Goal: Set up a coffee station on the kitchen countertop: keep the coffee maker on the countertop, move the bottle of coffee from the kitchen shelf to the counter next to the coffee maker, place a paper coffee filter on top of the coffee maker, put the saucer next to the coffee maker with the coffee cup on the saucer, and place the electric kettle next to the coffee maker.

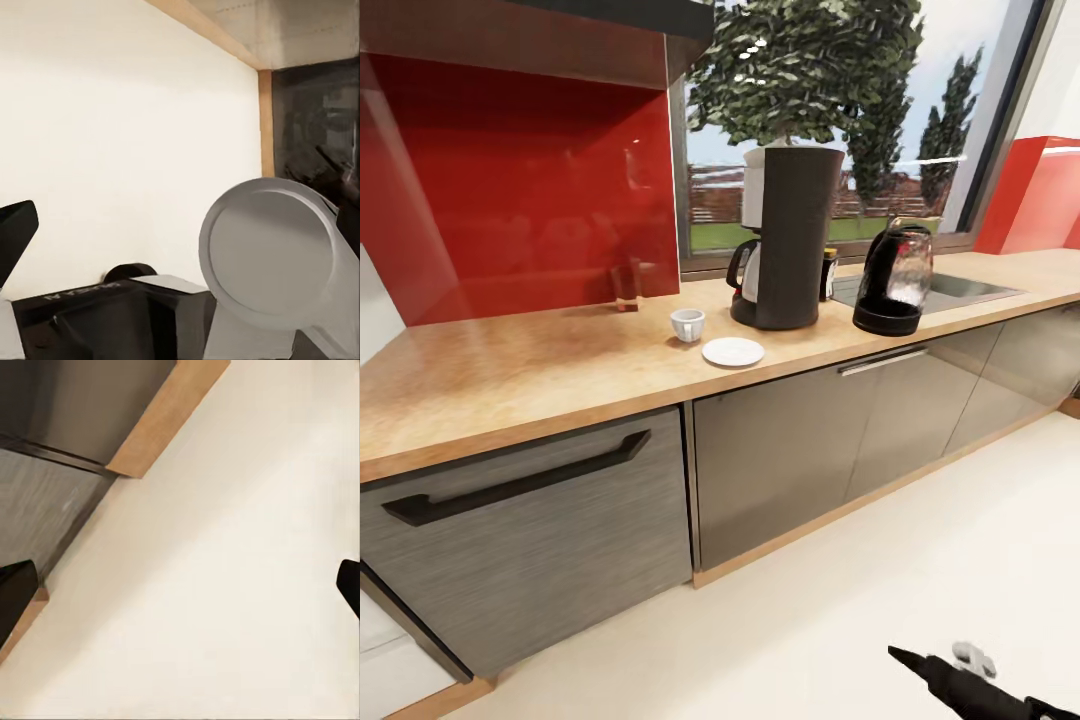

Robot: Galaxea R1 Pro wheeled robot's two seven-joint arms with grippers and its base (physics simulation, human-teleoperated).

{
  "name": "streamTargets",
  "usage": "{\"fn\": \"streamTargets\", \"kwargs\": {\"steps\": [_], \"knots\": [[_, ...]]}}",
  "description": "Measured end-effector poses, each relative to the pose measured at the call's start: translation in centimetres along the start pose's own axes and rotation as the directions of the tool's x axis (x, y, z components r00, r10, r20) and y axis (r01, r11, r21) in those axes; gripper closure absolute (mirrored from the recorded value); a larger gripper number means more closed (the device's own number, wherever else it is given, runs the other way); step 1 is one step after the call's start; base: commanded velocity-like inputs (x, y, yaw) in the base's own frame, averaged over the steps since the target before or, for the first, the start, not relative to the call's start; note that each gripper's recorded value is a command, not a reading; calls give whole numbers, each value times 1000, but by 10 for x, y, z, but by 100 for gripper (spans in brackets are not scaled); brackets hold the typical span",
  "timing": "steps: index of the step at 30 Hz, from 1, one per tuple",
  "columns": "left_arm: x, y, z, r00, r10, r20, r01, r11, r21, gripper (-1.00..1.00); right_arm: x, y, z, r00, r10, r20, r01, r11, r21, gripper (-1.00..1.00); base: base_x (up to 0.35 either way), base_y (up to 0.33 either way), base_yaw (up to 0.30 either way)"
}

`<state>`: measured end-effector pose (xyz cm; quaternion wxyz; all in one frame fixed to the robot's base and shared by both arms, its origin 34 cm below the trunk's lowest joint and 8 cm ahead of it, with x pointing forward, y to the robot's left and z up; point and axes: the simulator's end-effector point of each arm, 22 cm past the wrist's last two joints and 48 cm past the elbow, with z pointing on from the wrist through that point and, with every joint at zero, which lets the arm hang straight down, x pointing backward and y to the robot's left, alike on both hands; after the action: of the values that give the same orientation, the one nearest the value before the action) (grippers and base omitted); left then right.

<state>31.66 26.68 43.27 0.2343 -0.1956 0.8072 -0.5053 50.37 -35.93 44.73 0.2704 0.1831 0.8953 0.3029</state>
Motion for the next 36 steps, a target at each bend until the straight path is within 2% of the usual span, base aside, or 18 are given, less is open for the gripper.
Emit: {"fn": "streamTargets", "kwargs": {"steps": [1, 2, 4, 5, 6, 8, 16, 23, 36], "knots": [[-2, 0, 0, 1000, -4, 9, 4, 1000, 1, -100, 4, -10, -5, 1000, -21, 5, 21, 1000, 6, -100, 0, 0, 0], [-5, -1, 2, 1000, -16, 27, 16, 1000, 5, -100, 16, -30, -15, 998, -56, 8, 56, 998, 21, -100, 0, 0, 0], [-6, -3, 6, 998, -31, 45, 31, 999, 13, -100, 29, -50, -25, 997, -81, 11, 81, 996, 40, -100, 0, 0, 0], [-5, -6, 11, 997, -45, 60, 44, 999, 20, -100, 40, -67, -35, 995, -103, 15, 102, 993, 63, -100, 0, 0, 0], [-4, -4, 17, 996, -57, 74, 57, 998, 10, -100, 54, -87, -48, 992, -122, 17, 120, 988, 95, -100, 0, 0, 0], [-2, 2, 21, 994, -68, 84, 70, 997, -20, -100, 67, -101, -59, 991, -130, 16, 127, 984, 121, -100, 0, 0, 0], [4, 10, 27, 993, -78, 87, 84, 994, -63, -100, 68, -112, -70, 990, -138, 18, 135, 981, 142, -100, 0, 0, 0], [5, 10, 30, 993, -81, 86, 86, 994, -63, -100, 62, -119, -77, 989, -143, 21, 138, 978, 155, -100, 0, 0, 0], [5, 10, 30, 993, -80, 85, 86, 994, -63, -100, 61, -119, -77, 989, -145, 21, 140, 978, 157, -100, -93, -19, -2]]}}
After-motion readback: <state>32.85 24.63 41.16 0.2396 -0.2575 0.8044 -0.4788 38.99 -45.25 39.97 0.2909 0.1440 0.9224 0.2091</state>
